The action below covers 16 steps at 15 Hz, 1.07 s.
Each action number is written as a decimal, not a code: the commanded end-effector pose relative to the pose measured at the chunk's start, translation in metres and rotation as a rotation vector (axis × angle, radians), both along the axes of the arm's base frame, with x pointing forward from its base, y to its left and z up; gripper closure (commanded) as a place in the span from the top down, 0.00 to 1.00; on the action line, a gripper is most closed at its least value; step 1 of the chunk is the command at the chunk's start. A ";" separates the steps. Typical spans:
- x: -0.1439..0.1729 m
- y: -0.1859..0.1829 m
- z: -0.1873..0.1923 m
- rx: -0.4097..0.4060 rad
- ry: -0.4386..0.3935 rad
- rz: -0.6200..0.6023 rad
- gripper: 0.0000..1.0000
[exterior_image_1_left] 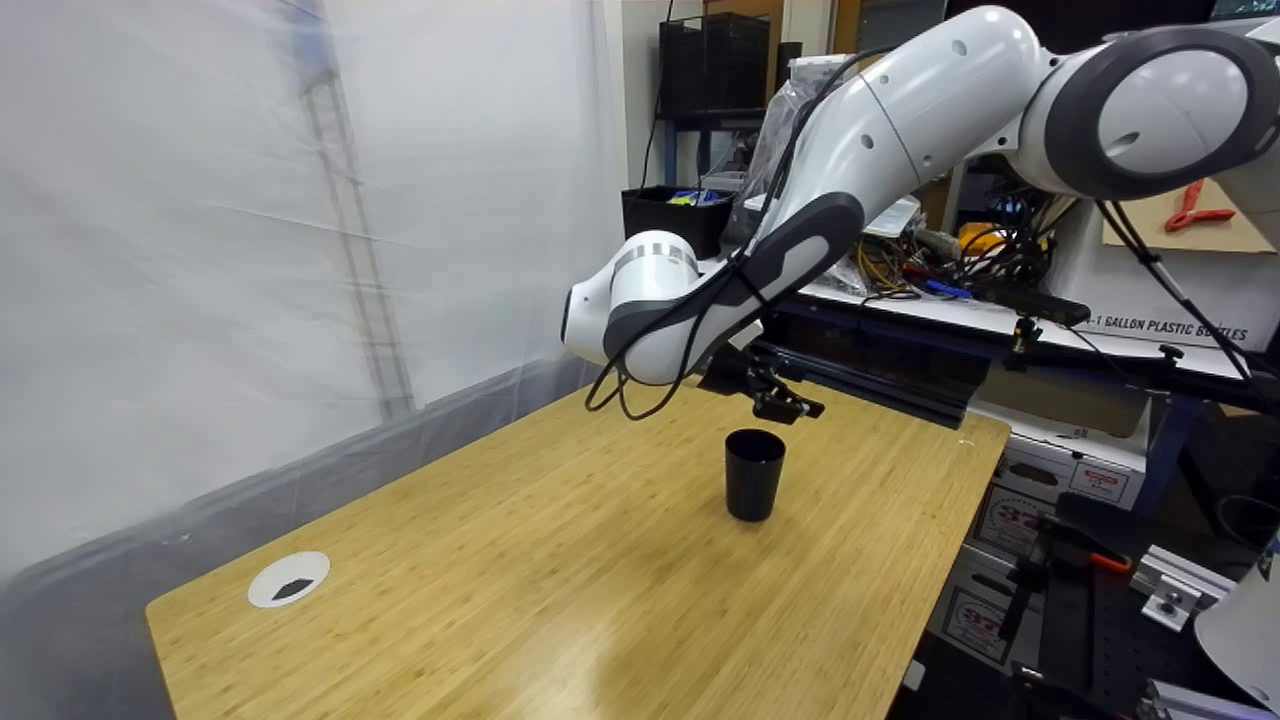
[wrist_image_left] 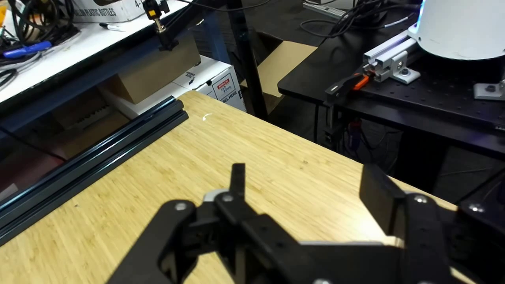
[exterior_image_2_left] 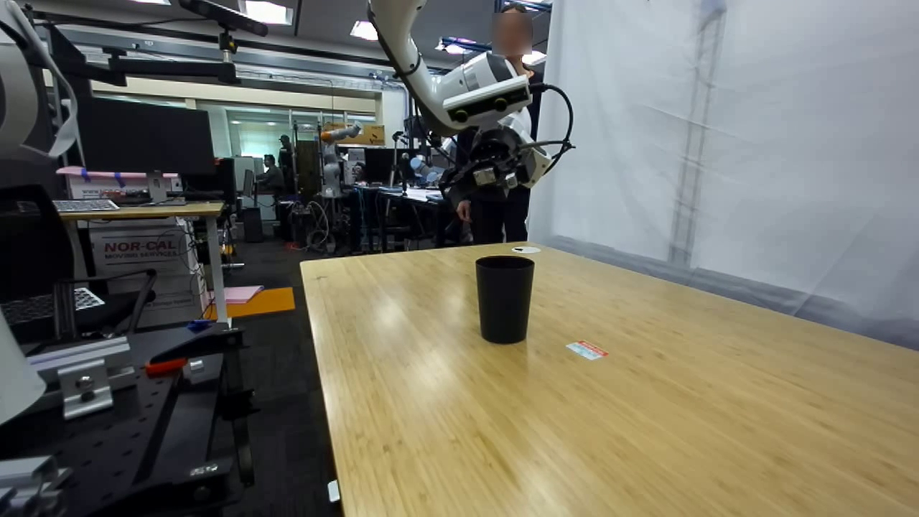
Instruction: Get the marker from the table and place it in the blue cup
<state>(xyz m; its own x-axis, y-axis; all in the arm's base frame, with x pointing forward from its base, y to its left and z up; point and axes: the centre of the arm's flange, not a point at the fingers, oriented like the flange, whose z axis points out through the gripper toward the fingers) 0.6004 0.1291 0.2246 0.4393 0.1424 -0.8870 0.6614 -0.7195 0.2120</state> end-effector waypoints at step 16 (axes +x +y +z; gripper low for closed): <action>0.063 -0.143 0.059 0.432 -0.555 -0.316 1.00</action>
<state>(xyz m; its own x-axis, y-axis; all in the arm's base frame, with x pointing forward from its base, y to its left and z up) 0.6821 0.0120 0.2842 0.8217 0.2281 -0.5223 0.3559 -0.9211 0.1578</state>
